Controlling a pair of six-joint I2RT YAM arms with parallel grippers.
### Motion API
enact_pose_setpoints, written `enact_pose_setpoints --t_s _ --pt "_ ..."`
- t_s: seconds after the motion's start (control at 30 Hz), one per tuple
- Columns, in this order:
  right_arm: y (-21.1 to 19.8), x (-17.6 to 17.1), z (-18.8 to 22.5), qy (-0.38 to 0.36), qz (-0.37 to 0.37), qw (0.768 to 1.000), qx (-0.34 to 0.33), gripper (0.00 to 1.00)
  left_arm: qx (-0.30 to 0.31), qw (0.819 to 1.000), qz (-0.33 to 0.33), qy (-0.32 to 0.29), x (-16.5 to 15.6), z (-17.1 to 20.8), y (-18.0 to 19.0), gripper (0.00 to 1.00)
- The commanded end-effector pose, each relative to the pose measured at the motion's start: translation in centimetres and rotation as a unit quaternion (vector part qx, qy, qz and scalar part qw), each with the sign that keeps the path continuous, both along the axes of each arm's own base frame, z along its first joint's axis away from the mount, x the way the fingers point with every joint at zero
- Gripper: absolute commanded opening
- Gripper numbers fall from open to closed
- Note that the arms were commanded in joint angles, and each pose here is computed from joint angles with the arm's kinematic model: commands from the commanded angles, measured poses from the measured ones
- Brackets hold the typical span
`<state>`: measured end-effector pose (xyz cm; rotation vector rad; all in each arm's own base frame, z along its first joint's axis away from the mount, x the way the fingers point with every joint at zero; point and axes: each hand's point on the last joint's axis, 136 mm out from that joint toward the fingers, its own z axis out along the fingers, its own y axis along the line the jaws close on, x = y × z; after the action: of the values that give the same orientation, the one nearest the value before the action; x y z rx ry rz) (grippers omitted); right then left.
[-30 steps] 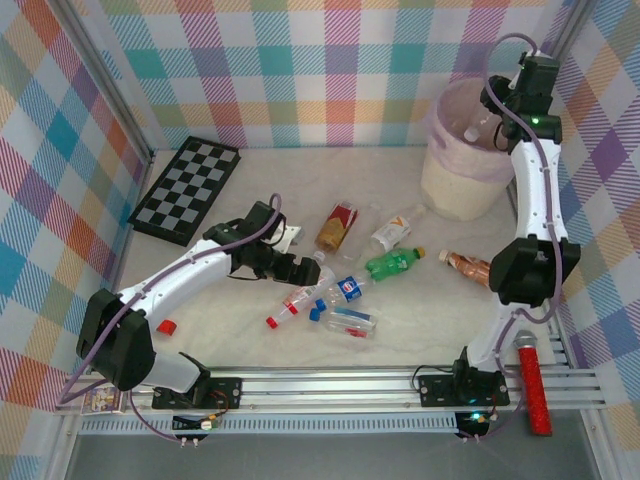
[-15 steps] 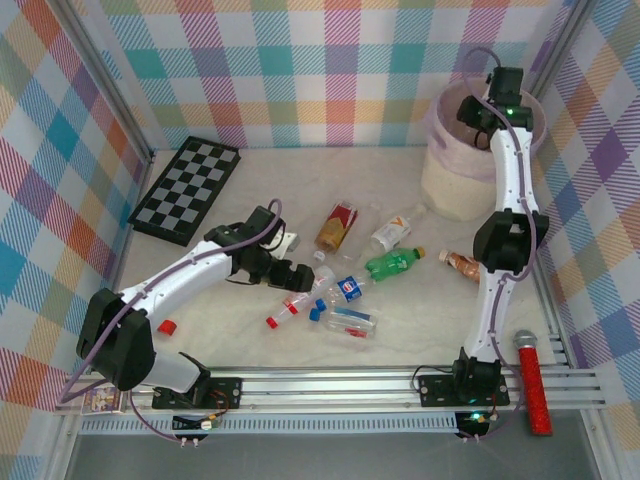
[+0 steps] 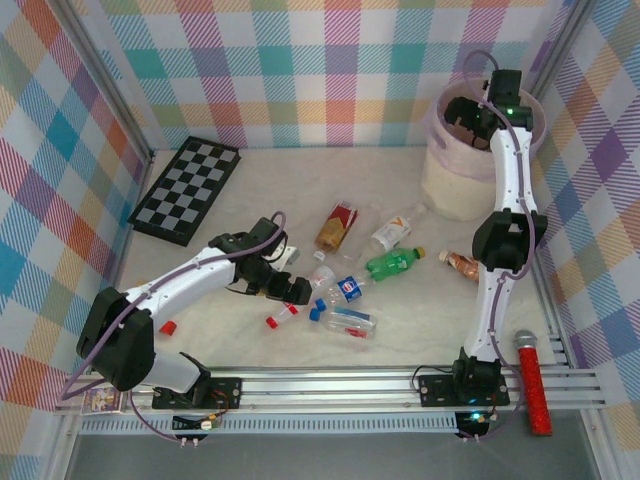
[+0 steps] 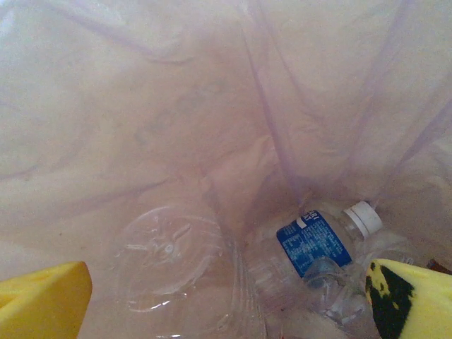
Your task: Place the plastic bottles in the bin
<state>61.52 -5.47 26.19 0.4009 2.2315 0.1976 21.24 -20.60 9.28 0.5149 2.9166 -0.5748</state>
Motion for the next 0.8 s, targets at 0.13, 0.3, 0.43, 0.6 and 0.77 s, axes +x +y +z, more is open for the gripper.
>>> enact_pose_setpoints --t_s 0.13,0.3,0.43,0.6,0.77 --pt "-1.7 -3.8 9.6 -0.074 -0.022 0.997 -0.006 0.99 0.013 1.000 -0.011 0.007 -0.8 -1.1 0.3 1.00" --pt "-0.9 -6.4 13.2 -0.095 -0.007 0.995 0.001 0.99 0.020 0.999 -0.022 0.022 -1.5 -2.3 0.2 1.00" --pt "0.8 -8.8 14.1 -0.082 0.016 0.996 0.038 0.99 0.039 0.999 -0.025 0.024 -1.8 -3.6 0.5 1.00" --pt "4.3 -11.2 15.4 -0.090 0.065 0.986 0.124 0.99 0.084 0.996 -0.010 0.013 -1.2 -5.1 1.7 0.95" --pt "7.1 -13.9 17.5 -0.108 0.103 0.974 0.172 0.99 0.101 0.995 -0.008 0.001 -0.9 -6.5 1.7 0.86"
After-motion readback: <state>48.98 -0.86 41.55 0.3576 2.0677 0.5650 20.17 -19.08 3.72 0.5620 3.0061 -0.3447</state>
